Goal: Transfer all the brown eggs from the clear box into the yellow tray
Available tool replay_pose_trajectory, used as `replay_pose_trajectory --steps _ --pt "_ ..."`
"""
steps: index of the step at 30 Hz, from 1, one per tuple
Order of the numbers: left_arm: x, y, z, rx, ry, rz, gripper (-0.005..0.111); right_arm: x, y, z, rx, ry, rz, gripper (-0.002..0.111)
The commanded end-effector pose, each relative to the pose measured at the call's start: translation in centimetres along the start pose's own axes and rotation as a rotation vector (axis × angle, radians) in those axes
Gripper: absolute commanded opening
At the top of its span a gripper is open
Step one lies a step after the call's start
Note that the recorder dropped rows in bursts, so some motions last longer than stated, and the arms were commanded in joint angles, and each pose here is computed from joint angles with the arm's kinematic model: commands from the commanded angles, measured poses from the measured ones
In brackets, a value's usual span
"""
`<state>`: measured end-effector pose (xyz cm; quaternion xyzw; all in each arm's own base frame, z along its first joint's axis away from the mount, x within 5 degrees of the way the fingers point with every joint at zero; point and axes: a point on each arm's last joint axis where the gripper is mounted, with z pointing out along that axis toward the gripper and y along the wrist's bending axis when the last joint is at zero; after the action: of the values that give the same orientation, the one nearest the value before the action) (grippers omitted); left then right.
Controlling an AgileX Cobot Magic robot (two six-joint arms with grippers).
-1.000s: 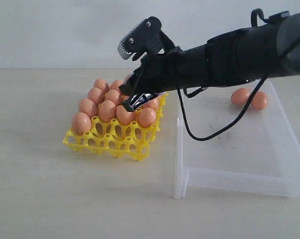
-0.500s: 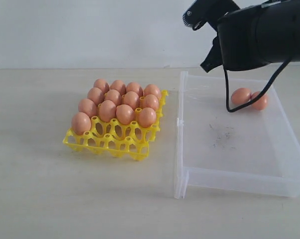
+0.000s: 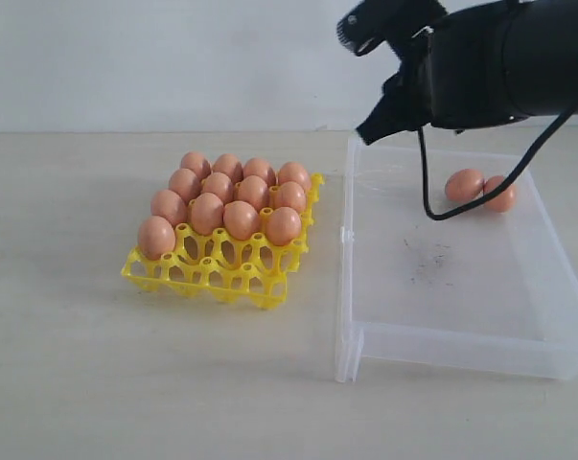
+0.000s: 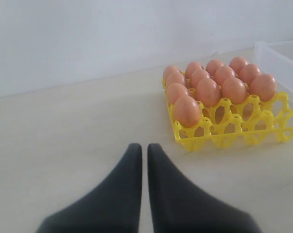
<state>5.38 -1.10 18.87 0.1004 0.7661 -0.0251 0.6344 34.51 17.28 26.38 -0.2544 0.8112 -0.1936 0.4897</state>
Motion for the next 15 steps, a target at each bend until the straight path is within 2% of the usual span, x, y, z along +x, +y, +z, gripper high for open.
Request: replay_pose_trajectory --steps 1,5,8,10,12,15 --pt "0.1 0.0 0.0 0.004 -0.003 0.003 0.004 -1.6 2.9 -1.3 -0.26 -0.141 0.077 0.0" --pt "0.1 0.0 0.0 0.004 -0.003 0.003 0.004 -3.2 5.3 -3.0 -0.568 -0.267 0.202 0.0" --pt "0.1 0.0 0.0 0.004 -0.003 0.003 0.004 -4.2 7.0 -5.0 -0.87 -0.357 0.277 0.0" --pt "0.1 0.0 0.0 0.004 -0.003 0.003 0.004 -4.4 7.5 -5.9 -0.996 -0.371 0.314 0.0" --pt "0.1 0.0 0.0 0.004 -0.003 0.003 0.004 -3.9 7.9 -6.1 -1.033 -0.338 0.254 0.0" --pt "0.1 0.0 0.0 0.004 -0.003 0.003 0.004 -2.7 7.8 -5.2 -0.943 -0.21 0.166 0.0"
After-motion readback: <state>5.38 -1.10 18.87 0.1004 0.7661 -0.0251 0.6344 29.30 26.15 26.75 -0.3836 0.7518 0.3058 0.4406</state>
